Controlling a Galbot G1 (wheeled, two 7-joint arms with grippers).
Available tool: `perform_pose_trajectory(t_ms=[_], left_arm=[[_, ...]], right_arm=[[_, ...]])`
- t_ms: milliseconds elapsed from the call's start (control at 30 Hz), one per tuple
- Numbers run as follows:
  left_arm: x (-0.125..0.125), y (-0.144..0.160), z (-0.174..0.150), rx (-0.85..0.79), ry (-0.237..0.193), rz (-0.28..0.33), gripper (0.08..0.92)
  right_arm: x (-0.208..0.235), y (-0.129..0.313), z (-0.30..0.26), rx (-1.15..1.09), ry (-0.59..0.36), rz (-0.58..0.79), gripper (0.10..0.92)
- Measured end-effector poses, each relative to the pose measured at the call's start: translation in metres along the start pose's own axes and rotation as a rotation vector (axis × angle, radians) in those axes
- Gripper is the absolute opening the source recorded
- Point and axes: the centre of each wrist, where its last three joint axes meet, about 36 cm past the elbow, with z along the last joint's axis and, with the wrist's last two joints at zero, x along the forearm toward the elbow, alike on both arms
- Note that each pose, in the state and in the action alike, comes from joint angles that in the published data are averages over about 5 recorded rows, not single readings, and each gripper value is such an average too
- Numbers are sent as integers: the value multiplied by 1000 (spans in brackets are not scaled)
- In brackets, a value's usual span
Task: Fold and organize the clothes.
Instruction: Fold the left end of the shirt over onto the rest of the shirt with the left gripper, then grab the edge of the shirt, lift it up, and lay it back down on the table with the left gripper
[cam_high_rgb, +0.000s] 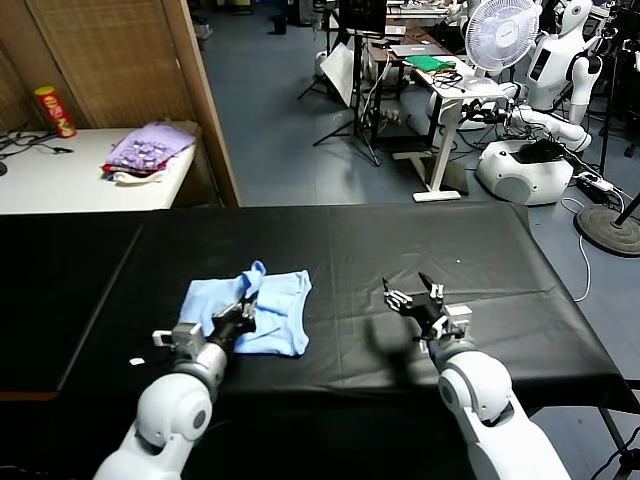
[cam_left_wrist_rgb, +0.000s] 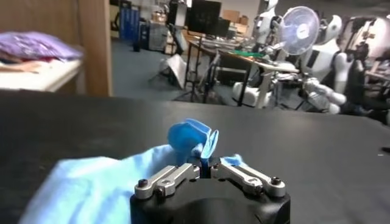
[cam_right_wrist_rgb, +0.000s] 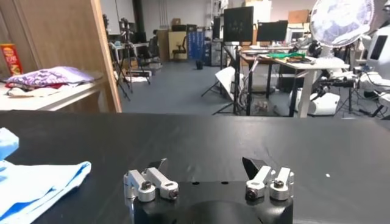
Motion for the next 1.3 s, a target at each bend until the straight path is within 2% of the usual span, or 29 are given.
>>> perform_pose_trajectory(t_ms=[133,367,500,633,967,1167,1300], left_arm=[[-4,-9,4,19,6,12,236],[-6,-26,4,161,10,90,618],[-2,-21,0,178,-38,112,772],[4,7,-1,115,-73,63,796],[14,95,5,76,-55,-119,798],[13,119,0,148,-54,-147,798],[12,129,2,210,-47,-152,798]], right_arm=[[-4,2,1,7,2,-6,798],[-13,11,-1,18,4,-64,798],[-21,25,-5,23,8,-136,798],[-35,49,-9,55,3,-206,798],[-78,123,14,243,25,-325,798],[-89,146,35,391,76,-280,798],[-91,150,35,370,67,-261,798]])
